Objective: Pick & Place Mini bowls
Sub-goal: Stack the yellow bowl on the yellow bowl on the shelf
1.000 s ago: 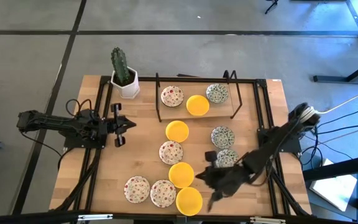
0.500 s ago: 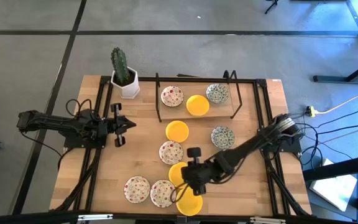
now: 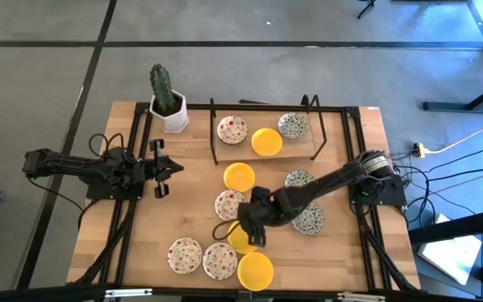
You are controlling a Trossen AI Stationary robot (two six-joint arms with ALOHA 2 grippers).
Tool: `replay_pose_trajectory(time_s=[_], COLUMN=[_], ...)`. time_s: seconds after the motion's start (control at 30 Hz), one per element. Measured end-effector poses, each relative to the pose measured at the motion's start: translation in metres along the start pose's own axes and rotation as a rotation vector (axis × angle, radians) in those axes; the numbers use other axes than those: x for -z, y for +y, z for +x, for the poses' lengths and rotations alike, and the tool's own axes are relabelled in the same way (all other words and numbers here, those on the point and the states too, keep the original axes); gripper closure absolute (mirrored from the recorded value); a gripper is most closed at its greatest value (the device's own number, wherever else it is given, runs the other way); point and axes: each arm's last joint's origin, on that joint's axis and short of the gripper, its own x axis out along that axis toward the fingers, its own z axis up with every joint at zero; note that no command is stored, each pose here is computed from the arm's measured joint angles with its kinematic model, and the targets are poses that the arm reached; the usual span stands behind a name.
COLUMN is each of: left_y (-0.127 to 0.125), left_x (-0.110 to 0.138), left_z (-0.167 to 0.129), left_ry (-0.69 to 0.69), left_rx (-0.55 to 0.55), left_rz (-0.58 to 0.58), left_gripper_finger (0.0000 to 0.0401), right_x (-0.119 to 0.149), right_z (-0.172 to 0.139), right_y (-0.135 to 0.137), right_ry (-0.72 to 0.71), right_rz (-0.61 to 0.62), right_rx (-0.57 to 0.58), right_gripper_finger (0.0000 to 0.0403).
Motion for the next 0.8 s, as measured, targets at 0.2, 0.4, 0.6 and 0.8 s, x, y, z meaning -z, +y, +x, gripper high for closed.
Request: replay_pose_trajectory(time_s=[0.2,0.4,0.6,0.8], left_y=[0.0,0.0,0.0,0.0], left_x=[0.0,0.0,0.0,0.0], left_z=[0.0,0.0,0.0,0.0], left_ry=[0.0,0.004,0.005,0.005], left_rx=[0.0,0.002,0.001,0.0], left_rz=[-0.01,-0.002,-0.003,-0.003], left_gripper_finger=[0.0393,0.0399,0.0395,0.0396], right_x=[0.004,0.009,0.011,0.01], right_z=[0.01,0.032,0.042,0.043], right_y=[-0.005,-0.004,-0.007,-0.01], right_ry=[0.066,0.114,0.145,0.142], right_rz=[0.05,0.046,0.045,0.049], right_rx=[0.01,0.032,0.044,0.053], right_gripper_finger=[0.0128,0.0128,0.0128,0.0127])
